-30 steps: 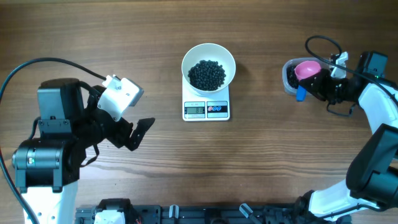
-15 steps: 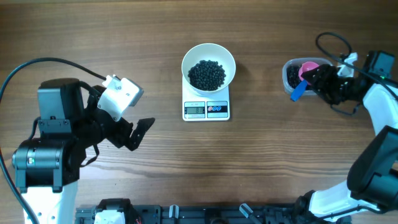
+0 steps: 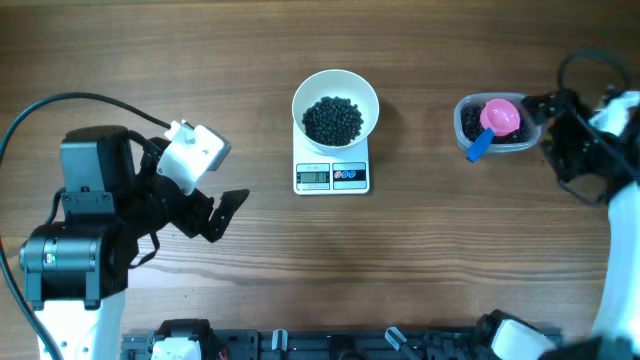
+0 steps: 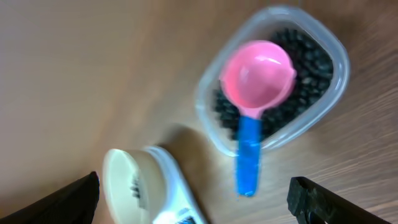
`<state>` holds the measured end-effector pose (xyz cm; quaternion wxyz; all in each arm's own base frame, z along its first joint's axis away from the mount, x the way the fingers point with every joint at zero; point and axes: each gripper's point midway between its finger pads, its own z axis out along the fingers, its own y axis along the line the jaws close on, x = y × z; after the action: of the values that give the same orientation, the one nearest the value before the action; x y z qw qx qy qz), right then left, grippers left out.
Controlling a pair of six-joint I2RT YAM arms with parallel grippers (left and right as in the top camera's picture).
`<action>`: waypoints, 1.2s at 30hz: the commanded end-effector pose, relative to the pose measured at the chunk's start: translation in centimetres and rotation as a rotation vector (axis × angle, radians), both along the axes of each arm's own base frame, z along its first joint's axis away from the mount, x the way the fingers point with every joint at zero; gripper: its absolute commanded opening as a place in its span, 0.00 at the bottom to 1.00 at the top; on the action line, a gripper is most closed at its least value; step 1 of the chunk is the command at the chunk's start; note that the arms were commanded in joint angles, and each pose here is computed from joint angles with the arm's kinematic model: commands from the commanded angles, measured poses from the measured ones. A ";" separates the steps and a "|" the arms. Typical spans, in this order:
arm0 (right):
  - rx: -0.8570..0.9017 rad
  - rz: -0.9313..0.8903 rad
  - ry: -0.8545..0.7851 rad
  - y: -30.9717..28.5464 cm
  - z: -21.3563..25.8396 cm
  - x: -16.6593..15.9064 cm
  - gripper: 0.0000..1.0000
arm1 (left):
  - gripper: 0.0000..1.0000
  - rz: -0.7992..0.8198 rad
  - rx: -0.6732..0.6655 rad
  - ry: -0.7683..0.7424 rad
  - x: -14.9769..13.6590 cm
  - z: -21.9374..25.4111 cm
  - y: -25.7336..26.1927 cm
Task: Scoop item into bowl and weigh 150g on scale
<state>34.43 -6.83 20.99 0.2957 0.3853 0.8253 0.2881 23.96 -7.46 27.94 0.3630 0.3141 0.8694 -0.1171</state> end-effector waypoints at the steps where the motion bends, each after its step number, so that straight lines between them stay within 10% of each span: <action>1: 0.033 -0.317 0.006 -0.8 3.4 -2.8 1.00 | 1.00 -0.020 -0.007 -0.026 0.1 0.8 -0.2; 19: 0.197 -0.773 0.143 9.7 -7.8 -4.8 1.00 | 1.00 -0.020 -0.007 -0.026 0.1 0.8 -0.2; 36: -0.203 -0.823 0.064 10.0 -14.4 -2.5 0.90 | 1.00 -0.020 -0.007 -0.026 0.1 0.8 -0.2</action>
<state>31.21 3.62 7.50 0.3731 0.6602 0.6484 0.0666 23.96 -7.46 27.94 0.3630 0.3141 0.8694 -0.1171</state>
